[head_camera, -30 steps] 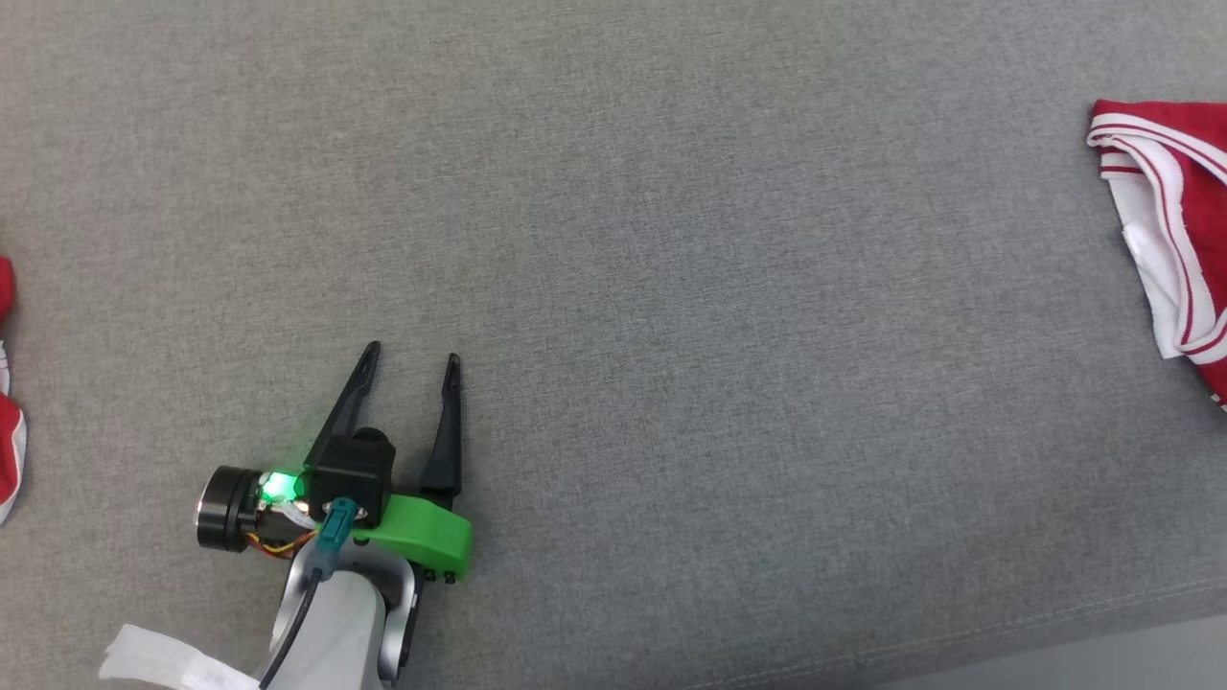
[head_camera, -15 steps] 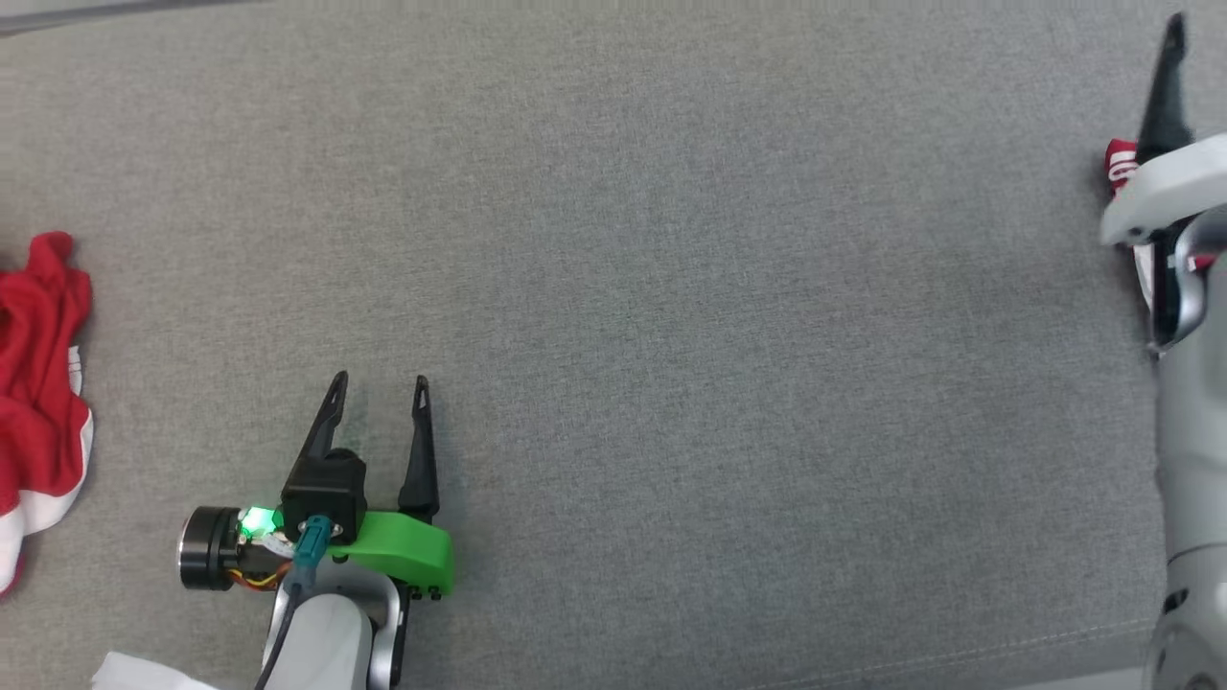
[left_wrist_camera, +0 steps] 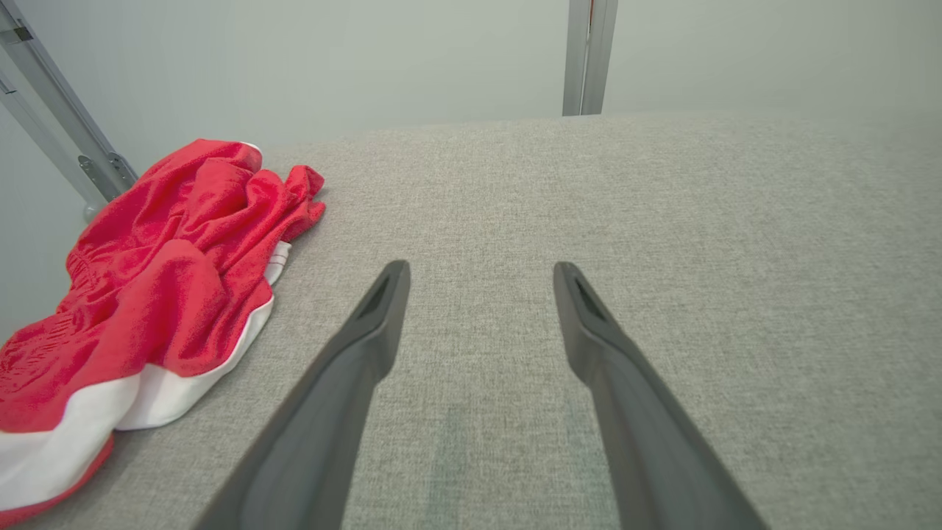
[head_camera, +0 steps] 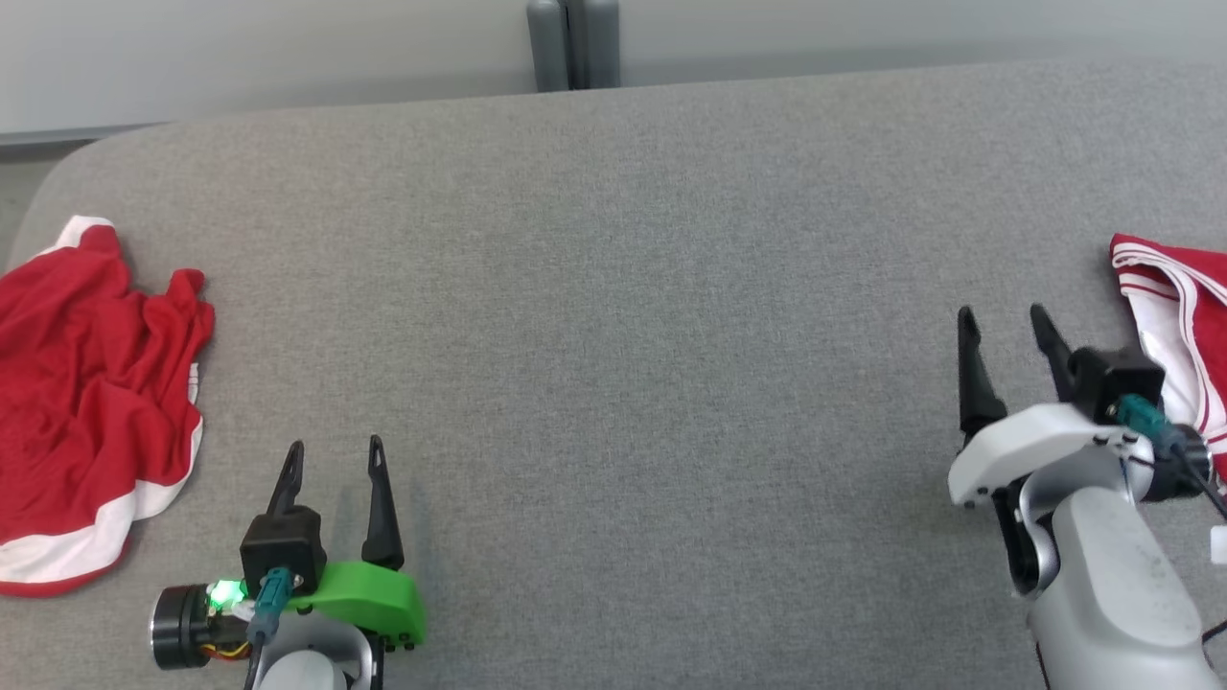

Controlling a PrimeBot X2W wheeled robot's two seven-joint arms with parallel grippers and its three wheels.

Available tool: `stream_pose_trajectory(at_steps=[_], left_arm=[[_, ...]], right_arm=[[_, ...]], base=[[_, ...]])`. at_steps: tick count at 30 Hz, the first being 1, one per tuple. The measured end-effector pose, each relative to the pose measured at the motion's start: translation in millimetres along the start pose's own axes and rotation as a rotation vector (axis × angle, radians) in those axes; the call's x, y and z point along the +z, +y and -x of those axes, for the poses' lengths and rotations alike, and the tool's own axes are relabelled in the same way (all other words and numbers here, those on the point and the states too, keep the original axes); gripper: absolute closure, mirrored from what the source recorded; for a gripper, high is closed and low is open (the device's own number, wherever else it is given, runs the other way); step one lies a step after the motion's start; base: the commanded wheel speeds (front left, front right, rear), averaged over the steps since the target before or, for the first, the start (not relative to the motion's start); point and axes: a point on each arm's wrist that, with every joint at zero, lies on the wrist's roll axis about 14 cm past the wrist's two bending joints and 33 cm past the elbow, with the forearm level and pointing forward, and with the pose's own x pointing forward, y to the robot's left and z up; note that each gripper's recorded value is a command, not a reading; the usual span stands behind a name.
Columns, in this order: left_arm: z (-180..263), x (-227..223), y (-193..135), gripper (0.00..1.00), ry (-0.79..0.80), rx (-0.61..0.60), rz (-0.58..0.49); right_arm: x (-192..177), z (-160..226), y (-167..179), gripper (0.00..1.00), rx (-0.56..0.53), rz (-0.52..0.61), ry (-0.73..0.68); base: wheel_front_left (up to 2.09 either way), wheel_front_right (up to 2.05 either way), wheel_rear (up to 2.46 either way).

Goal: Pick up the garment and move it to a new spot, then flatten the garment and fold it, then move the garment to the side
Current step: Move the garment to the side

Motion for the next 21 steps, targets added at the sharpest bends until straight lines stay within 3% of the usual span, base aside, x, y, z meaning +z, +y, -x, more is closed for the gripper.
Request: stream_pose_trajectory(at_steps=[12,21], left_arm=[[39,15,28,0.00,-0.052,0.092,0.026],[48,24,31,0.00,-0.085,0.100,0.035]], right_arm=[[11,39,28,0.00,0.047,-0.074,-0.039],[24,51,36,0.00,0.070,-0.105,-0.080]], base=[[0.00,0.00,0.00],[0.00,0.00,0.00]])
